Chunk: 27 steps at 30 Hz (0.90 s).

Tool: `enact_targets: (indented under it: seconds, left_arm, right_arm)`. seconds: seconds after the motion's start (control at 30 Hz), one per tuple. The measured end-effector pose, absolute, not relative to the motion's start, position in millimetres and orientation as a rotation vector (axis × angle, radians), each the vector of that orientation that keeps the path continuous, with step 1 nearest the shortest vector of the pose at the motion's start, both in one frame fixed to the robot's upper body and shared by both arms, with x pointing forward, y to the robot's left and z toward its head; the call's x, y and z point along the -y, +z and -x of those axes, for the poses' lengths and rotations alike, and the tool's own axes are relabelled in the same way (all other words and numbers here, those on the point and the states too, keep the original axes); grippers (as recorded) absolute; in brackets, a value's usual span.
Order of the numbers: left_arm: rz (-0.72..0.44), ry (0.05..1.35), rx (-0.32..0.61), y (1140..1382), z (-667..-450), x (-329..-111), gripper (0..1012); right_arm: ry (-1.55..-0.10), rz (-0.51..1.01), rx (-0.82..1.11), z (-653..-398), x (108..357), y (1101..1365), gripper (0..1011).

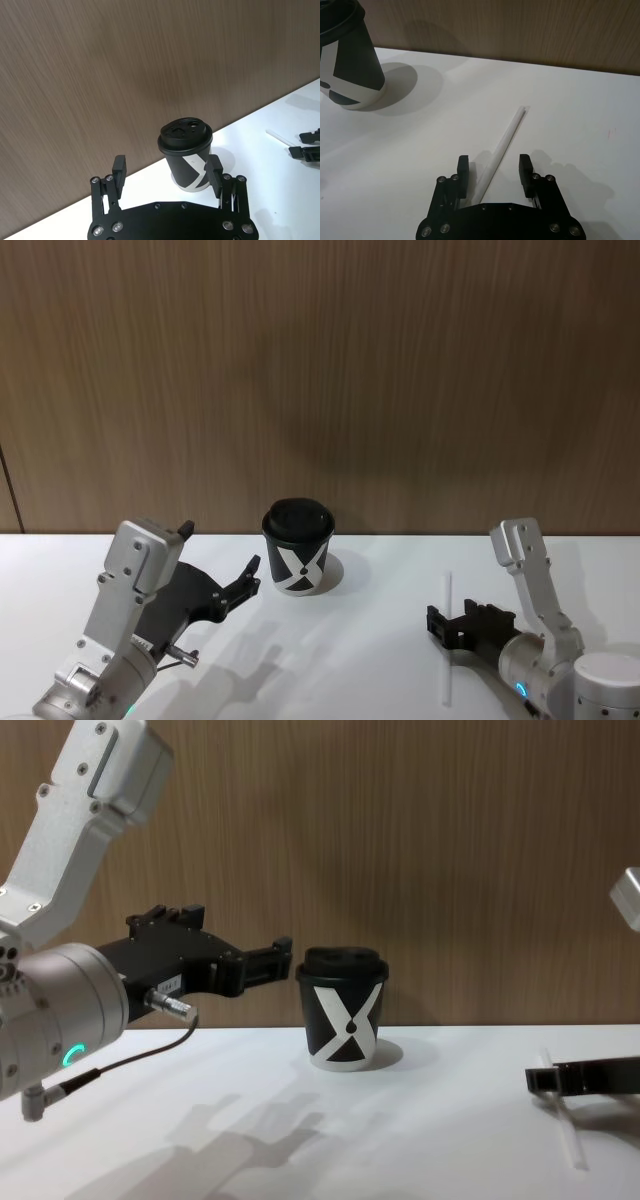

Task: Pick up the straw with one hand, pass it to the other hand, and insert it into the cup.

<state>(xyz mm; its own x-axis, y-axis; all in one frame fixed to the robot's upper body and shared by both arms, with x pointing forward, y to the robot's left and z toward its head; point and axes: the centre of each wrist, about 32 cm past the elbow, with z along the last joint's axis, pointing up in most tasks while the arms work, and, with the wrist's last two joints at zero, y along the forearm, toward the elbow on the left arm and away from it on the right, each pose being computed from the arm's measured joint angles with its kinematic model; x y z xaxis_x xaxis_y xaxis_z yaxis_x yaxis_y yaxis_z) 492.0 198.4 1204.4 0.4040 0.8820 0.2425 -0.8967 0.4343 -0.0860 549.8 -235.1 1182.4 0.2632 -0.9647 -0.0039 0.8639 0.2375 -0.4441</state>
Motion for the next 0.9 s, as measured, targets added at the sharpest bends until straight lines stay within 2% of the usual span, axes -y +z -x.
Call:
enact_targets:
  seconds: [0.1, 0.6, 0.9]
  left_arm:
    - [-0.061, 1.124, 0.268, 1204.4, -492.0, -198.4, 1002]
    - [-0.061, 1.124, 0.268, 1204.4, -492.0, -198.4, 1001]
    - [-0.061, 1.124, 0.268, 1204.4, -492.0, -198.4, 1002]
  right_arm:
    - [-1.279, 0.391, -0.304, -549.7, 235.1, 1182.5, 517]
    - [-1.277, 0.393, -0.308, -549.5, 235.1, 1182.6, 76]
    - [-1.277, 0.394, -0.308, -549.6, 235.2, 1182.6, 9]
